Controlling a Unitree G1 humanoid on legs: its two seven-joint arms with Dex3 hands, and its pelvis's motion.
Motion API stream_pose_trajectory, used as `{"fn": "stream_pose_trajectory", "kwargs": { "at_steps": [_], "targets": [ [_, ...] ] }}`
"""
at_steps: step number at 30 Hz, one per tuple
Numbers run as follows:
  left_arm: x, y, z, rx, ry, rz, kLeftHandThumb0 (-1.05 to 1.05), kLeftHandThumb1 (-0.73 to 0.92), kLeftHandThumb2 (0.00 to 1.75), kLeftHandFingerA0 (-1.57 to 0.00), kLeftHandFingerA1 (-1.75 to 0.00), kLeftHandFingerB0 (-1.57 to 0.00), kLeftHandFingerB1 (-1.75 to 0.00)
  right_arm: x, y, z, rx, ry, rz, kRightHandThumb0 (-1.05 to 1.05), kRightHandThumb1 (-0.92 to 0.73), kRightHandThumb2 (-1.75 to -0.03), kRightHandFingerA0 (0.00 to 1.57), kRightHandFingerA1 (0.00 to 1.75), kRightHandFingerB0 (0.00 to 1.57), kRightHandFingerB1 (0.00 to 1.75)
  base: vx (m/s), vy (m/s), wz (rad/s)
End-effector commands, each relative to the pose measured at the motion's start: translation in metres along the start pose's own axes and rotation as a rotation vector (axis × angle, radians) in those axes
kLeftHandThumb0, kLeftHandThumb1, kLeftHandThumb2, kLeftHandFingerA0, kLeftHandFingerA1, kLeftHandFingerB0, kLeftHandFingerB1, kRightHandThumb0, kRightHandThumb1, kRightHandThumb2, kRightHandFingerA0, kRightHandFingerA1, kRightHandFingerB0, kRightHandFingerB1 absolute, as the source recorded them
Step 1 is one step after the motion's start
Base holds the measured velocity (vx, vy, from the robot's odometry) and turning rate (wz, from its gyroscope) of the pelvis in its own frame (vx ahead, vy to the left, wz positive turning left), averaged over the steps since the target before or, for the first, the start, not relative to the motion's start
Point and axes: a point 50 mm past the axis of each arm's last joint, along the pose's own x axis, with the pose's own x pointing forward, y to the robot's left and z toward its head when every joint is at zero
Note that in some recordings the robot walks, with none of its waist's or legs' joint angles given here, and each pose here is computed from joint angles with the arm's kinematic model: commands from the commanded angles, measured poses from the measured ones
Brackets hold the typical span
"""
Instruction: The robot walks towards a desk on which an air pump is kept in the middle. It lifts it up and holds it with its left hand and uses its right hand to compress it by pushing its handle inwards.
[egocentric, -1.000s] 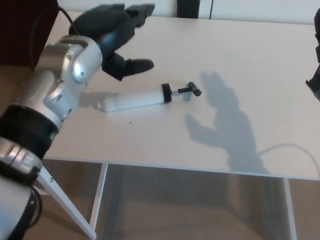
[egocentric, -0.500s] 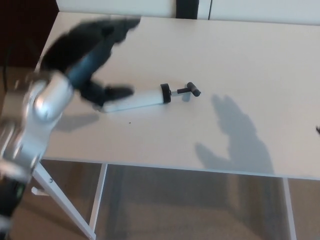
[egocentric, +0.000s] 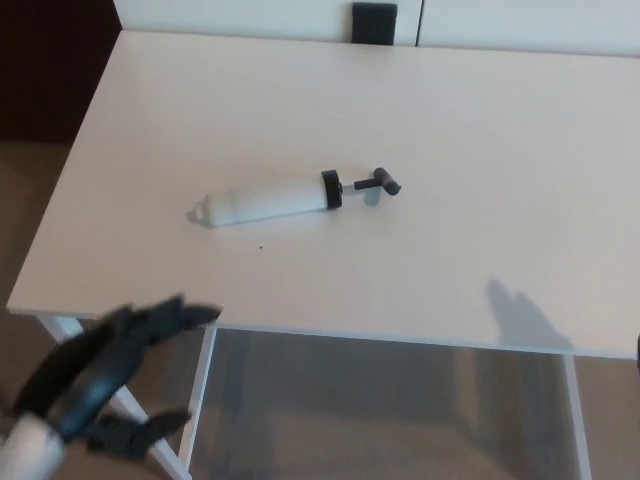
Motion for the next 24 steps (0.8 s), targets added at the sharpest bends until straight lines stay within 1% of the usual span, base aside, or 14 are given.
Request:
{"fn": "stream_pose_trajectory", "kwargs": {
  "at_steps": [1, 2, 4, 5, 7, 8, 9, 10, 12, 13, 17, 19, 20, 24],
  "targets": [
    [-0.212, 0.046, 0.047, -0.276, -0.437, -0.100, -0.12, 0.50, 0.95, -0.14, -0.50, -0.27, -0.54, -0.104, 0.007, 0.094, -0.181, -0.241, 0.364, -0.22, -0.54, -0.78, 0.02, 0.26, 0.07, 0.19, 0.00, 0.000, 0.00],
    [-0.216, 0.051, 0.042, -0.347, -0.383, -0.168, -0.29, 0.72, 0.61, -0.37, -0.35, -0.41, -0.34, -0.107, 0.006, 0.093, -0.172, -0.227, 0.377, -0.25, -0.59, -0.77, 0.03, 0.19, 0.08, 0.26, 0.00, 0.000, 0.00],
    [-0.223, 0.054, 0.039, -0.462, -0.357, -0.252, -0.29, 0.72, 0.61, -0.37, -0.35, -0.41, -0.34, -0.112, 0.005, 0.093, -0.159, -0.213, 0.389, -0.25, -0.59, -0.77, 0.03, 0.19, 0.08, 0.26, 0.00, 0.000, 0.00],
    [-0.224, 0.054, 0.038, -0.478, -0.364, -0.288, -0.31, 0.72, 0.62, -0.35, -0.35, -0.49, -0.36, -0.113, 0.005, 0.093, -0.153, -0.200, 0.395, -0.18, -0.66, -0.68, 0.04, 0.18, 0.10, 0.24, 0.00, 0.000, 0.00],
    [-0.224, 0.054, 0.037, -0.477, -0.379, -0.316, -0.31, 0.72, 0.62, -0.35, -0.35, -0.49, -0.36, -0.115, 0.005, 0.093, -0.147, -0.187, 0.399, -0.18, -0.66, -0.68, 0.04, 0.18, 0.10, 0.24, 0.00, 0.000, 0.00],
    [-0.225, 0.054, 0.036, -0.443, -0.379, -0.388, -0.21, 0.74, 0.62, -0.36, -0.35, -0.58, -0.38, -0.120, 0.005, 0.090, -0.138, -0.150, 0.417, -0.21, -0.62, -0.76, 0.06, 0.19, 0.09, 0.26, 0.00, 0.000, 0.00],
    [-0.225, 0.053, 0.034, -0.418, -0.376, -0.438, -0.21, 0.74, 0.62, -0.36, -0.35, -0.58, -0.38, -0.123, 0.006, 0.088, -0.132, -0.124, 0.430, -0.21, -0.62, -0.76, 0.06, 0.19, 0.09, 0.26, 0.00, 0.000, 0.00],
    [-0.224, 0.051, 0.028, -0.387, -0.344, -0.502, -0.19, 0.74, 0.62, -0.46, -0.38, -0.61, -0.40, -0.129, 0.006, 0.082, -0.129, -0.074, 0.445, -0.15, -0.70, -0.64, 0.09, 0.23, 0.10, 0.27, 0.00, 0.000, 0.00],
    [-0.224, 0.049, 0.022, -0.362, -0.306, -0.560, -0.19, 0.74, 0.62, -0.46, -0.38, -0.61, -0.40, -0.134, 0.006, 0.075, -0.127, -0.024, 0.460, -0.15, -0.70, -0.64, 0.09, 0.23, 0.10, 0.27, 0.00, 0.000, 0.00],
    [-0.223, 0.046, 0.013, -0.392, -0.258, -0.600, -0.18, 0.75, 0.62, -0.49, -0.39, -0.57, -0.40, -0.139, 0.005, 0.070, -0.123, 0.024, 0.468, -0.13, -0.71, -0.62, 0.08, 0.31, 0.14, 0.27, 0.00, 0.000, 0.00],
    [-0.221, 0.046, 0.002, -0.451, -0.200, -0.615, -0.16, 0.73, 0.61, -0.52, -0.42, -0.60, -0.41, -0.142, 0.005, 0.066, -0.134, 0.067, 0.485, -0.09, -0.71, -0.63, 0.08, 0.33, 0.10, 0.27, 0.00, 0.000, 0.00],
    [-0.216, 0.038, -0.020, -0.538, -0.092, -0.575, -0.17, 0.68, 0.60, -0.50, -0.41, -0.60, -0.39, -0.141, -0.002, 0.043, -0.139, 0.150, 0.483, -0.15, -0.69, -0.66, 0.08, 0.31, 0.11, 0.20, 0.00, 0.000, 0.00],
    [-0.210, 0.029, -0.035, -0.540, 0.013, -0.477, -0.18, 0.64, 0.60, -0.54, -0.39, -0.59, -0.38, -0.141, -0.007, 0.025, -0.121, 0.220, 0.450, -0.11, -0.64, -0.75, 0.06, 0.20, 0.10, 0.21, 0.00, 0.000, 0.00],
    [-0.203, 0.019, -0.050, -0.519, 0.117, -0.369, -0.18, 0.64, 0.60, -0.54, -0.39, -0.59, -0.38, -0.141, -0.012, 0.007, -0.099, 0.293, 0.413, -0.11, -0.64, -0.75, 0.06, 0.20, 0.10, 0.21, 0.00, 0.000, 0.00]
  ]
}}
